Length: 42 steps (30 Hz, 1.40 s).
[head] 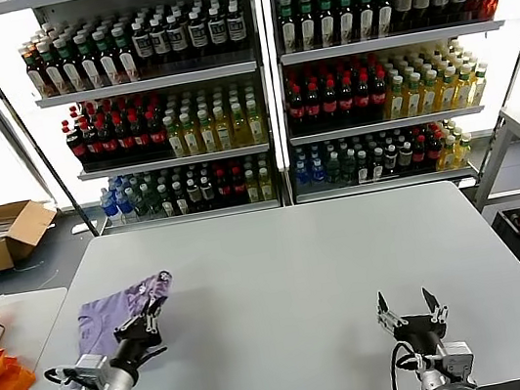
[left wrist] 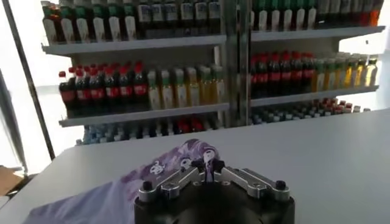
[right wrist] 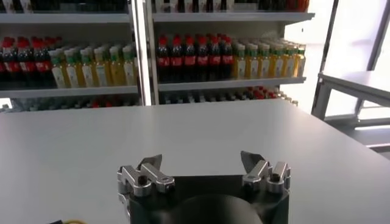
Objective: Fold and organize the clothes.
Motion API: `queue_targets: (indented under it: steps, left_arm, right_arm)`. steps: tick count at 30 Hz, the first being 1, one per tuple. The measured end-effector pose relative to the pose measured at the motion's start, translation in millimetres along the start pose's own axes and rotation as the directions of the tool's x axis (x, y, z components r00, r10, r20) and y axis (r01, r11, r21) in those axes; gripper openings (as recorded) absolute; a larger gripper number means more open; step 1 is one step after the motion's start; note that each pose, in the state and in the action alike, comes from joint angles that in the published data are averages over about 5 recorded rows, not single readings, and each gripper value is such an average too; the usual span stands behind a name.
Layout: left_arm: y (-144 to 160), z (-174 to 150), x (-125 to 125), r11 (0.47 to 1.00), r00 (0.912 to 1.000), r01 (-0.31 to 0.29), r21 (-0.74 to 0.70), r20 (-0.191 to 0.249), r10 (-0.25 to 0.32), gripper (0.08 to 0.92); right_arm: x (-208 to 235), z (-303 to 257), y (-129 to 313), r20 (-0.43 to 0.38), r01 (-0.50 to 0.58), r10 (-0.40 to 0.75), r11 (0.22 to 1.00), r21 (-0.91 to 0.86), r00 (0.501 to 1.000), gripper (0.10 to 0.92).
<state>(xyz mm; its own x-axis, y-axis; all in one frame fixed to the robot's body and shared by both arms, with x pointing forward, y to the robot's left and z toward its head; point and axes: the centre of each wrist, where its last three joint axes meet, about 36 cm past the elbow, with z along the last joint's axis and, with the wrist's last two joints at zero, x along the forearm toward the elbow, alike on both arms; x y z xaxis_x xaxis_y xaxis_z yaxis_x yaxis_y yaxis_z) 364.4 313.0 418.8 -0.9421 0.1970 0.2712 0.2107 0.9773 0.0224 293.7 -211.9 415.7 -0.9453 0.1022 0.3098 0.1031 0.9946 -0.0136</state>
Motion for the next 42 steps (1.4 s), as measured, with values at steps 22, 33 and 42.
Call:
queue_targets:
  steps: [22,33,42]
  left_arm:
    - [-49,-34,5,0.968,0.9821,-0.152,0.202,0.141,0.125,0.686]
    - [-44,-29,17,0.99,0.9969,0.022,0.141,0.071,-0.032,0.822]
    - [-41,-19,23,0.987,0.9935,0.108,0.119,0.024,-0.111,0.822]
  right_arm:
    - [-12,-16,25,-0.067,0.088,-0.101,0.981,-0.173,0.993,0.823]
    - [-27,-55,69,-0.146,0.323,-0.408,0.857,-0.402,0.901,0.823]
    - [-46,-71,100,-0.219,0.448,-0.593,0.76,-0.471,0.775,0.823]
